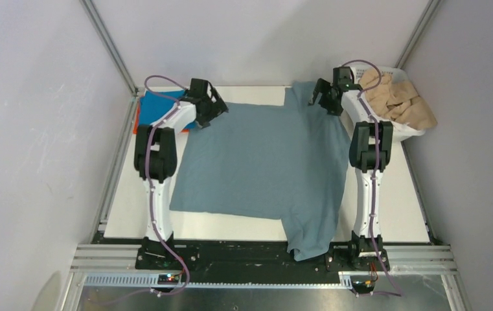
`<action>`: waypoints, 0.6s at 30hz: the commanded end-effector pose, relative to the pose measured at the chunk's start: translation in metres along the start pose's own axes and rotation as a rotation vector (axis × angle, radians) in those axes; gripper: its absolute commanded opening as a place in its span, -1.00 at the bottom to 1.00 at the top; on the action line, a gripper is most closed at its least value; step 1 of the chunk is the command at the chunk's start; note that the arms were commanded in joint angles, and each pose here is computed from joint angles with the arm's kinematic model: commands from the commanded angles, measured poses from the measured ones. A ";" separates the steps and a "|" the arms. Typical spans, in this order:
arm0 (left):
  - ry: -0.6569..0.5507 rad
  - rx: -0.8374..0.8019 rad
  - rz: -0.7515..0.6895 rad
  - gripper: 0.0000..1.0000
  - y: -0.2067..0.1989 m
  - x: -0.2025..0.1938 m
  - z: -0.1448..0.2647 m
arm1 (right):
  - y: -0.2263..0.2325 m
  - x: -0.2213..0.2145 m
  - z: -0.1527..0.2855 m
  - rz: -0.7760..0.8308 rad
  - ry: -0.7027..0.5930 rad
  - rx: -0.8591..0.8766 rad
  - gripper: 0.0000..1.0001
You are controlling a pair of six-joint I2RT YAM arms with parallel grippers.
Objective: Fold and stack the t-shirts
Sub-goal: Flatten out the tshirt
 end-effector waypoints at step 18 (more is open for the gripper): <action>0.012 0.139 -0.158 0.99 0.128 -0.146 0.162 | -0.027 -0.224 0.201 -0.022 0.094 -0.116 0.99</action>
Point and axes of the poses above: each gripper's point midway between its finger pads, its own z axis back along the fingers, its own y axis along the line the jaws close on, x = y × z, the point moved 3 cm from there along z, back along the fingers, and after that the axes turned 8 degrees about z, right-handed, at the moved point
